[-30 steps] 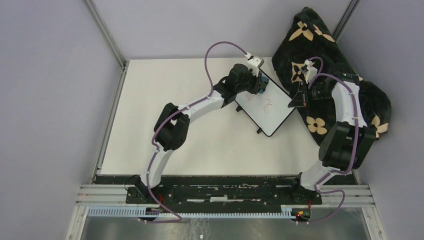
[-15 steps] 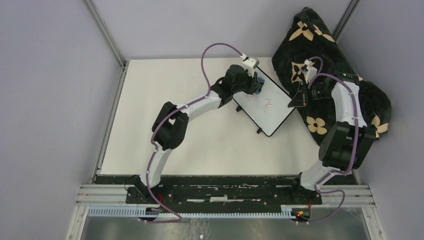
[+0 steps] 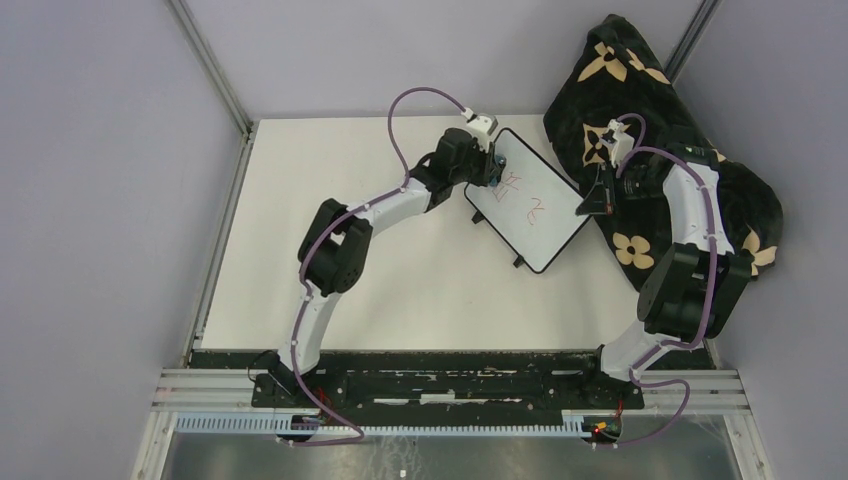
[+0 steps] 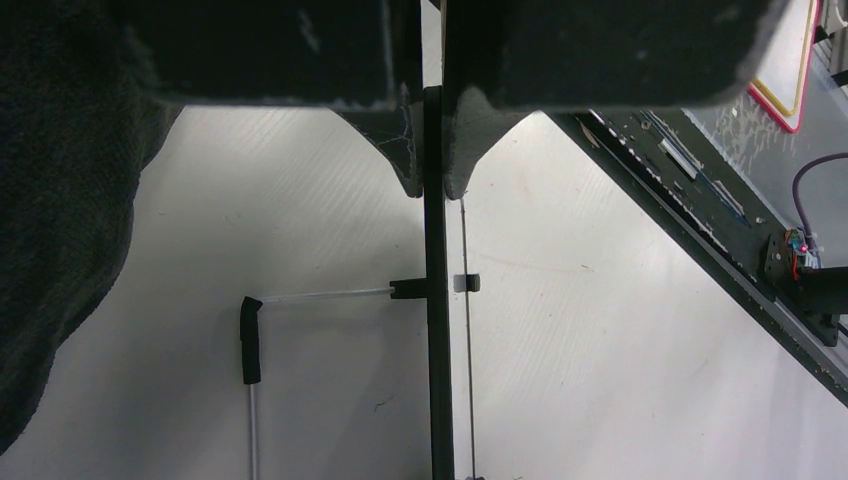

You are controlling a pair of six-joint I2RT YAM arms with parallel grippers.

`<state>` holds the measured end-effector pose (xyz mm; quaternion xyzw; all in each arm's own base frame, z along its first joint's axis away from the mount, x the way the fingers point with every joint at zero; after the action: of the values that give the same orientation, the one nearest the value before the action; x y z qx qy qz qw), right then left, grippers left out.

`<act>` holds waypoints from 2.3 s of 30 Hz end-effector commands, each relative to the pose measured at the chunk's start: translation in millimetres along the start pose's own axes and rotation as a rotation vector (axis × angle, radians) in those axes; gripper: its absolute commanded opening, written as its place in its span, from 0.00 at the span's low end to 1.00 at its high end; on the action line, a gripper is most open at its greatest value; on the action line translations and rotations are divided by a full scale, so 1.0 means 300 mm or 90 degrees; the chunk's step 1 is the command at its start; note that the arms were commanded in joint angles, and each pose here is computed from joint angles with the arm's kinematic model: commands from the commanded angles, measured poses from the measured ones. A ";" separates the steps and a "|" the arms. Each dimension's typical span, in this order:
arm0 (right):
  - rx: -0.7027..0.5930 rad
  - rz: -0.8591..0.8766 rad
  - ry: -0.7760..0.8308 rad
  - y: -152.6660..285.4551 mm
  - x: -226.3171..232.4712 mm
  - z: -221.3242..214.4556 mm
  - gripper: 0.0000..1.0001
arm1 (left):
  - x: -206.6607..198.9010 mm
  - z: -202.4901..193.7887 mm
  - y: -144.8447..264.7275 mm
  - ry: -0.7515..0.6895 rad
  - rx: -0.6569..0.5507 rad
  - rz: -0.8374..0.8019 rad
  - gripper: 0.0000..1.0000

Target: Erase the whiteboard

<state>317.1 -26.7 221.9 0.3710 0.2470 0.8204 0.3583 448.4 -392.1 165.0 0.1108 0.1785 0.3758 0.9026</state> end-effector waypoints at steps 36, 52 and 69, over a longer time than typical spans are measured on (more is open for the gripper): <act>-0.003 -0.019 0.042 0.023 0.006 0.006 0.00 | -0.093 0.081 0.045 -0.026 -0.041 0.031 0.03; 0.003 -0.008 0.042 0.019 0.008 -0.001 0.00 | -0.232 0.082 0.018 0.036 -0.049 -0.046 0.03; 0.004 -0.007 0.043 0.018 0.006 -0.001 0.01 | -0.400 0.197 0.107 0.056 -0.109 -0.138 0.03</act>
<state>312.2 -28.5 221.6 0.3749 0.2478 0.8211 0.3519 403.5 -434.8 182.6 0.0919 0.2032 0.3643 0.9042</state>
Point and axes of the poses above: each gripper's point midway between its finger pads, its own y axis back along the fingers, its own x axis along the line the jaws close on, z = x × y, the point moved 6 cm from there along y, back along the fingers
